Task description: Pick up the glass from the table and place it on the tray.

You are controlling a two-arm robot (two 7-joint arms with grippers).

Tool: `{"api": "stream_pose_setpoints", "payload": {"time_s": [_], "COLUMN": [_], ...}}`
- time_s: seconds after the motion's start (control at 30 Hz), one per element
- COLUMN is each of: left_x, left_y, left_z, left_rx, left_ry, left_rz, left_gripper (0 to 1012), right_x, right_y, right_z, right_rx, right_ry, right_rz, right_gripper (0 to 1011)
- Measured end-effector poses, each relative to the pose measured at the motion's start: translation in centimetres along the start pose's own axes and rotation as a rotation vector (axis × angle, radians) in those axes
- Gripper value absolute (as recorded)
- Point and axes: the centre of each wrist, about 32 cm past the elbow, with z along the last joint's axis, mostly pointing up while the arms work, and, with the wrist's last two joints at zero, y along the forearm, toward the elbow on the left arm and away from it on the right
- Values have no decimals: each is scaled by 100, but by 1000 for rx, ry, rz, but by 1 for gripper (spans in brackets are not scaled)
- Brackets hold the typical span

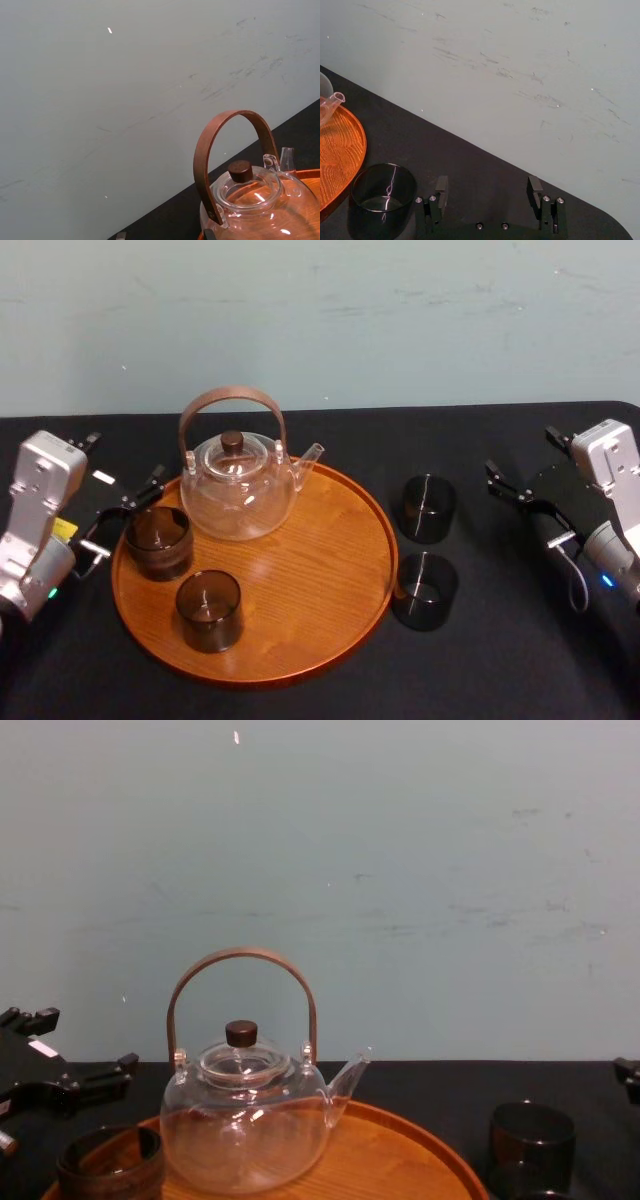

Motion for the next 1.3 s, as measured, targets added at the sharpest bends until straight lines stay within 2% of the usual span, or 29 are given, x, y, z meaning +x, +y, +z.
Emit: {"api": "stream_pose_setpoints", "payload": {"time_s": [0.83,1.13,1.3], "left_x": [0,0,0], "left_y": [0,0,0], "left_z": [0,0,0], "left_rx": [0,0,0], "left_ry": [0,0,0], "left_rz": [0,0,0], "left_gripper": [1001,1001,1001], "right_x": [3,25,32], "right_y": [-6,-146,-289], "right_z": [0,17,49], "right_rx": [0,-8,-15], "right_ry": [1,22,48], "right_rz": [2,37,58], "right_gripper": [1002,1002,1002]}}
